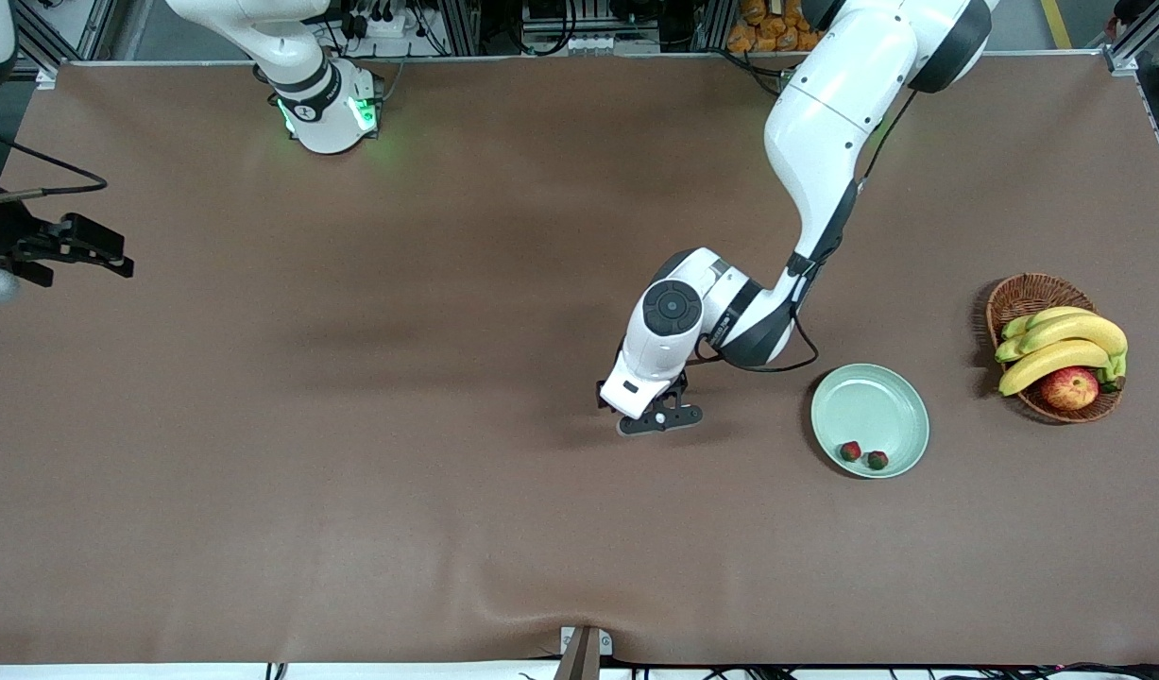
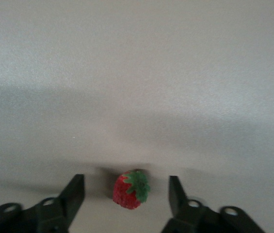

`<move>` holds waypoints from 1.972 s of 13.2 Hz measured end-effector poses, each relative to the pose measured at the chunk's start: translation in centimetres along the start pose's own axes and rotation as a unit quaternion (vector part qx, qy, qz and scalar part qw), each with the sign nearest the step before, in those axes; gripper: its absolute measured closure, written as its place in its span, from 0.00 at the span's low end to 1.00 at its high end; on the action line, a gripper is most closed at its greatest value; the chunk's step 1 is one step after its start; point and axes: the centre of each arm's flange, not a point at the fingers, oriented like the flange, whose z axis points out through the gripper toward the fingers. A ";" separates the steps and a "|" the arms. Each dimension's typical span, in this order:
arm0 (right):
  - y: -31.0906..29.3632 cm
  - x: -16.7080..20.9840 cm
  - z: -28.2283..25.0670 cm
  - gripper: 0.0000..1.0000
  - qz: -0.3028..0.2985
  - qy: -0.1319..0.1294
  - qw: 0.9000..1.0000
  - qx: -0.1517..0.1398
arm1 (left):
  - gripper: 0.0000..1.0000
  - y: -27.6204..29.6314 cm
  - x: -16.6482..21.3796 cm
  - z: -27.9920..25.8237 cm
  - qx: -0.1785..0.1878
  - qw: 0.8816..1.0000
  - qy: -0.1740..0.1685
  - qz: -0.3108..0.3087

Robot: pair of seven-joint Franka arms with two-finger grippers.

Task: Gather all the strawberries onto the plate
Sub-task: 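Return the right arm to rest while the left gripper reaches the strawberry, then close the left gripper on the strawberry and lift it, then carry the strawberry over the plate and open the left gripper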

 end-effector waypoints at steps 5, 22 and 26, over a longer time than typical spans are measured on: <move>0.1 -0.4 0.0 0.00 -0.001 -0.014 1.000 0.003 | 0.53 0.1 -0.9 1.9 0.008 1.000 -0.011 0.005; -0.2 -2.9 -1.6 0.00 0.023 -0.048 0.999 0.009 | 0.67 -20.4 12.0 -15.4 0.074 0.992 -0.097 -0.015; -0.4 -3.6 -2.3 0.00 0.031 -0.050 0.998 0.009 | 0.67 -30.8 12.2 -10.2 0.093 0.983 -0.158 -0.008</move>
